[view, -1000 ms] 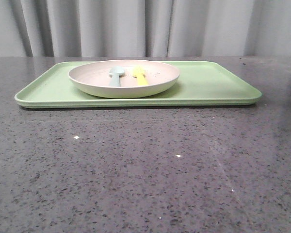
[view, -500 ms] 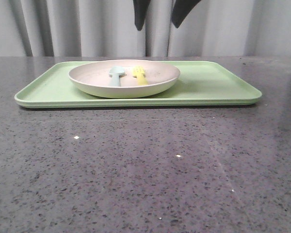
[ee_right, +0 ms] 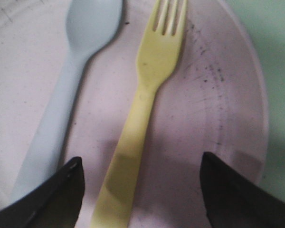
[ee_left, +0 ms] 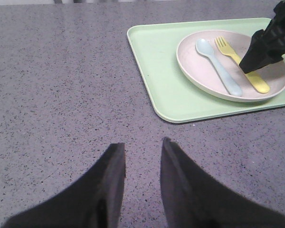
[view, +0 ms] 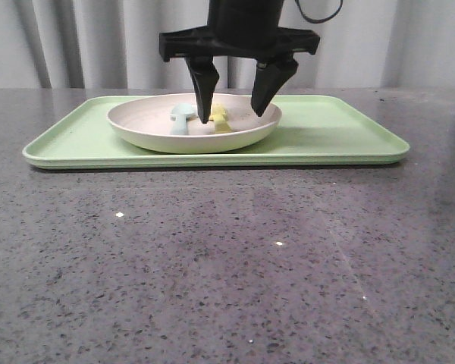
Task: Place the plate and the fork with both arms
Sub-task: 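Lower the right gripper onto the yellow fork and grasp it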
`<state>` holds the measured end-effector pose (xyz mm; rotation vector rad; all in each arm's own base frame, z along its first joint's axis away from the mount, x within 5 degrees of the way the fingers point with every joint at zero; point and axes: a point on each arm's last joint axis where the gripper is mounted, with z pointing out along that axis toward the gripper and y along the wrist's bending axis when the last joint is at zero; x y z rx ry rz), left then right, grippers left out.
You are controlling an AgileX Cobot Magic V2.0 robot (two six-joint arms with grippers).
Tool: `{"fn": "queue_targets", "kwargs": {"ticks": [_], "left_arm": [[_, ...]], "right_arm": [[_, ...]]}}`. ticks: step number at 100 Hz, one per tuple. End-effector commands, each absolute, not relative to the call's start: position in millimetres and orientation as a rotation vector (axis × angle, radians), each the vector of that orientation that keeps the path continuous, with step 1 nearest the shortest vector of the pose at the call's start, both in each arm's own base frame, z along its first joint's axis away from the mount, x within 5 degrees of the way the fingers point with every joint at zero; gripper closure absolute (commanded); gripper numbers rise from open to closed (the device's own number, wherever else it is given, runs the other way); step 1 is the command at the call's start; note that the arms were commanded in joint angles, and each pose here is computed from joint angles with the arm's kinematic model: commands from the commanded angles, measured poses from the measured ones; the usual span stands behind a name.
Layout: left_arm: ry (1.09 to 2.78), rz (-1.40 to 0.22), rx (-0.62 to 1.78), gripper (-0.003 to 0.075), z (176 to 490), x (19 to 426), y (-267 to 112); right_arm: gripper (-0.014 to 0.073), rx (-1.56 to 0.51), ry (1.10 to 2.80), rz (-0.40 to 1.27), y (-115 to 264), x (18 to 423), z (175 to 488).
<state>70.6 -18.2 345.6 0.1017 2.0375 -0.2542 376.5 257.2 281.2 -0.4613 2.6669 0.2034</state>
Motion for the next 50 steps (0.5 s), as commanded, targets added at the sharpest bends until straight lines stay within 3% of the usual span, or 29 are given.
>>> {"fn": "queue_targets", "kwargs": {"ticks": [1,38,50], "left_arm": [[1.952,-0.285,0.091,0.0534,359,72,-19],[1.952,-0.285,0.091,0.0534,359,72,-19],[1.952,-0.285,0.091,0.0534,359,72,-19]], "right_arm": [[0.0076,-0.452,2.555,0.259,255,374,315],[0.0082,-0.457,2.578,0.248,258,378,303],[0.0177,-0.457,2.579,0.248,258,378,303]]}}
